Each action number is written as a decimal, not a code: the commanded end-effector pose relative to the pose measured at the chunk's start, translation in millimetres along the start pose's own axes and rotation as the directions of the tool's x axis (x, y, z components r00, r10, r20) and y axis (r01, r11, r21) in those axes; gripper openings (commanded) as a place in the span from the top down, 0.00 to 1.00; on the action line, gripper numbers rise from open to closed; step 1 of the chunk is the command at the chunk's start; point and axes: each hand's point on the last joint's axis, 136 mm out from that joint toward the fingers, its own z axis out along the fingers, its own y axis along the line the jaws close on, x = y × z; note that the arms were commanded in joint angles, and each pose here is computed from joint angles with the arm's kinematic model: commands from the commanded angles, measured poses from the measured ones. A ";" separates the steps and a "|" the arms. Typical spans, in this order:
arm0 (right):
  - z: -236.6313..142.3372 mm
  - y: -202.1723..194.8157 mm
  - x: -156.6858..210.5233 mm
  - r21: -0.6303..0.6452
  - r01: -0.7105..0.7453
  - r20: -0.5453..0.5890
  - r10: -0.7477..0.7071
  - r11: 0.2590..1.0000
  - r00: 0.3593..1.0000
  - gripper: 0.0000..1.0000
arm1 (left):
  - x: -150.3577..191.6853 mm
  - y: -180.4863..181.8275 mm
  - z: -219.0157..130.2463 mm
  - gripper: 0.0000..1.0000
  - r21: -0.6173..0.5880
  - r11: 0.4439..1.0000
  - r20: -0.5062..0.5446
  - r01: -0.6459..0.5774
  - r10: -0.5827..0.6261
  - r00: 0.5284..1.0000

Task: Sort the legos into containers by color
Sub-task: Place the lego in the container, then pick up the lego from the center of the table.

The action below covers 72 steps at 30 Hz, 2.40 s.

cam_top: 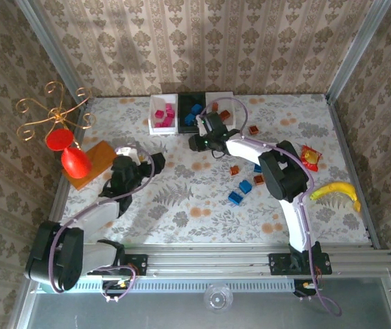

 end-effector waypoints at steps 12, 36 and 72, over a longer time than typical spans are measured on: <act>53.5 27.6 -141.4 -0.022 -0.073 0.339 0.076 0.997 0.938 0.67 | -22.7 -15.3 -26.8 0.11 0.064 0.997 0.065 0.049 -0.053 0.996; -111.3 4.7 -77.2 0.162 0.103 0.125 -0.124 0.981 0.984 0.28 | 35.1 -77.2 -8.3 0.11 0.207 0.967 -0.130 -0.145 0.174 0.976; -96.8 -66.1 106.8 0.248 0.041 -0.211 0.012 0.968 0.977 0.65 | 99.5 -145.5 27.8 0.12 0.521 0.780 -0.160 -0.346 0.488 0.858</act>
